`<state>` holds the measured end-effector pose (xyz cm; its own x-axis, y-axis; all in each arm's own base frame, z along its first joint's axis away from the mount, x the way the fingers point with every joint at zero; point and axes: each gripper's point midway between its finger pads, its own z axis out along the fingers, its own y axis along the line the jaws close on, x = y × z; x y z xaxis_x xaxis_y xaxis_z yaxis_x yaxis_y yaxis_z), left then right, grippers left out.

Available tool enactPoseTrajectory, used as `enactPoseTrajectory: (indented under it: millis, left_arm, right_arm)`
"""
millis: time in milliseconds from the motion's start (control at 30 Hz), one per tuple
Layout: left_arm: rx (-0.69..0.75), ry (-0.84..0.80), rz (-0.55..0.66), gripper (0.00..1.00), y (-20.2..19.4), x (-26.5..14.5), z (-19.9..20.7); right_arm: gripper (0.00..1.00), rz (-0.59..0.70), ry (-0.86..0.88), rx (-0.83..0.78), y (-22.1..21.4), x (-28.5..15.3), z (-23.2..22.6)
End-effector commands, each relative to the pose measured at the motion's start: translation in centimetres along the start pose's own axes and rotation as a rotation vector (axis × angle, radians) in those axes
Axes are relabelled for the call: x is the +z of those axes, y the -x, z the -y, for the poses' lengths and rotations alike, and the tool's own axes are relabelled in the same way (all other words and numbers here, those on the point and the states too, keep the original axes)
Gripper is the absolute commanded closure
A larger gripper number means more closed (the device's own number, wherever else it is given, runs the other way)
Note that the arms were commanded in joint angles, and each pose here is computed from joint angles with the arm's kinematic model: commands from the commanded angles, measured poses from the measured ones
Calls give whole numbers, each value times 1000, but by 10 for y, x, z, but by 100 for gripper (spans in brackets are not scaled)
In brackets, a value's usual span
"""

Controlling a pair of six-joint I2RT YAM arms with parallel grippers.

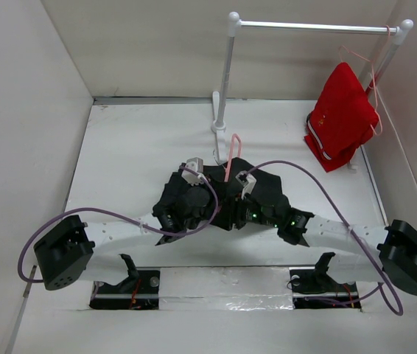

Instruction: Place the trousers on the hanger

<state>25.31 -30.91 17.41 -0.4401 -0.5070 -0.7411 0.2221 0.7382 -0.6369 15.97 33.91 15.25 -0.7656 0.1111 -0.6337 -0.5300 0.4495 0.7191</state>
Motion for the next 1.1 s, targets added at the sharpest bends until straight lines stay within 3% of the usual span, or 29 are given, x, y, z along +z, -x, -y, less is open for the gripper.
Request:
enactPoseTrajectory:
  millis: [0,133,267,367,467,533,600,667,800,1067]
  left_arm:
    - [-135,-122,101,100,39,-7,44]
    - [-130,-119,110,100,39,-11,37]
    - [-130,-102,105,100,35,-14,28]
    - [-132,-97,127,100,39,-17,23]
    - [-121,-111,125,100,40,-17,28]
    - [-118,-121,135,100,44,-17,31]
    - [-119,-140,132,100,41,-17,32]
    - [-111,-156,120,100,39,-15,37]
    - [-107,-181,116,100,38,-15,42]
    - [-106,-205,92,100,31,-15,45]
  right_arm:
    - [45,133,35,-36,28,5,-13]
    - [41,137,49,-49,34,-3,-10]
    - [25,185,37,-79,56,-38,-11]
    - [22,223,-6,-125,77,-61,-8]
    - [28,307,-74,-123,107,-78,8]
    - [41,372,-51,-91,125,-77,12]
    - [64,386,-67,-59,141,-73,25]
    - [63,328,-66,-52,143,-54,39]
    - [45,292,9,-18,148,-27,32]
    - [45,295,99,27,140,-10,34]
